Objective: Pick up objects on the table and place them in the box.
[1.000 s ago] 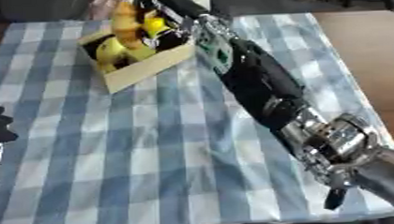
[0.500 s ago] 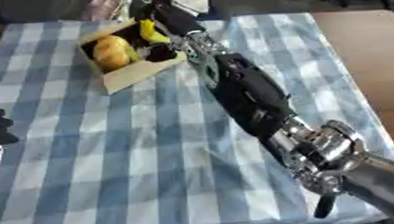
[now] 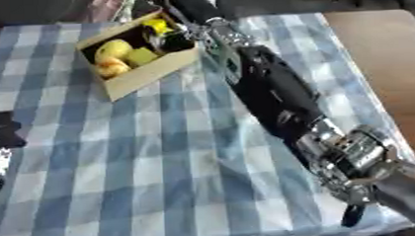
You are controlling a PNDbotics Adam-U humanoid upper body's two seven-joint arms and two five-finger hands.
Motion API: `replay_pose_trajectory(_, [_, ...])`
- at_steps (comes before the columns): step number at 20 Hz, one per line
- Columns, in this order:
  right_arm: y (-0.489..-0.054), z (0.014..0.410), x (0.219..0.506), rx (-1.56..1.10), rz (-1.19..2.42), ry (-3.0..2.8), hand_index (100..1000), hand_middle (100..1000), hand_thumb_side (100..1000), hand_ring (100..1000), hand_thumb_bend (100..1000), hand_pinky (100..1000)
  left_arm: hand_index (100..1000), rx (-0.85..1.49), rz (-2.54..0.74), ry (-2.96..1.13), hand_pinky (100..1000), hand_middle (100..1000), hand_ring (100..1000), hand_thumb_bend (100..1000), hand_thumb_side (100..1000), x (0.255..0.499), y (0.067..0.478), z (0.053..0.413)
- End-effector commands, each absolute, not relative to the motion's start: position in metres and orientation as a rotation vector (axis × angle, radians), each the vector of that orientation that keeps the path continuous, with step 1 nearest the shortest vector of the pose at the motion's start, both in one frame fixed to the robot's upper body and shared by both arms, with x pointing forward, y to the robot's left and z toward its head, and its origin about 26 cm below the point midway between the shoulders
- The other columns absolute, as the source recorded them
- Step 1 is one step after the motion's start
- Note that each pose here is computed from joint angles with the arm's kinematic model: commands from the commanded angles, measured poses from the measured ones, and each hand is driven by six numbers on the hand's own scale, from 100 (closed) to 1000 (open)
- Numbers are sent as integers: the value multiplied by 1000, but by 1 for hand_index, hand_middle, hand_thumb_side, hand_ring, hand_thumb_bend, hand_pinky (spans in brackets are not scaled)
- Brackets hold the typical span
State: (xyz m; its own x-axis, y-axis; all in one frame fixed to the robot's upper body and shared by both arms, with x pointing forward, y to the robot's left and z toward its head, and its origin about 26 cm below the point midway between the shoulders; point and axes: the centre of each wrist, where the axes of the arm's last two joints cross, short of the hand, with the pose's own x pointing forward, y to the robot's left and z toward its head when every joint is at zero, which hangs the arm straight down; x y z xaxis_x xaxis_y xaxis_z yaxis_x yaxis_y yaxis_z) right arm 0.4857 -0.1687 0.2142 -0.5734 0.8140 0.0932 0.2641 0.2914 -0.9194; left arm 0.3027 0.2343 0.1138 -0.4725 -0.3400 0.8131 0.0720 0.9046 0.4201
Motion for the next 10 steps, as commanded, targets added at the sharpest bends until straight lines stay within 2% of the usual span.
replay_pose_trajectory(1, [-187,253,467,-905,1222,-2158,878,749,388,744,100,829,764,235,-476,-2022,704,603,545,246,661,302,241,118])
replay_pose_trajectory(5, [-207,260,432,-691,1108,-2271,874,739,398,728,100,825,763,258,-458,-2010,703,603,546,241,664,301,245,116])
replay_pose_trajectory(10, [-232,244,390,-430,935,-2331,870,736,403,720,100,826,763,276,-435,-1992,703,605,547,235,666,300,248,111])
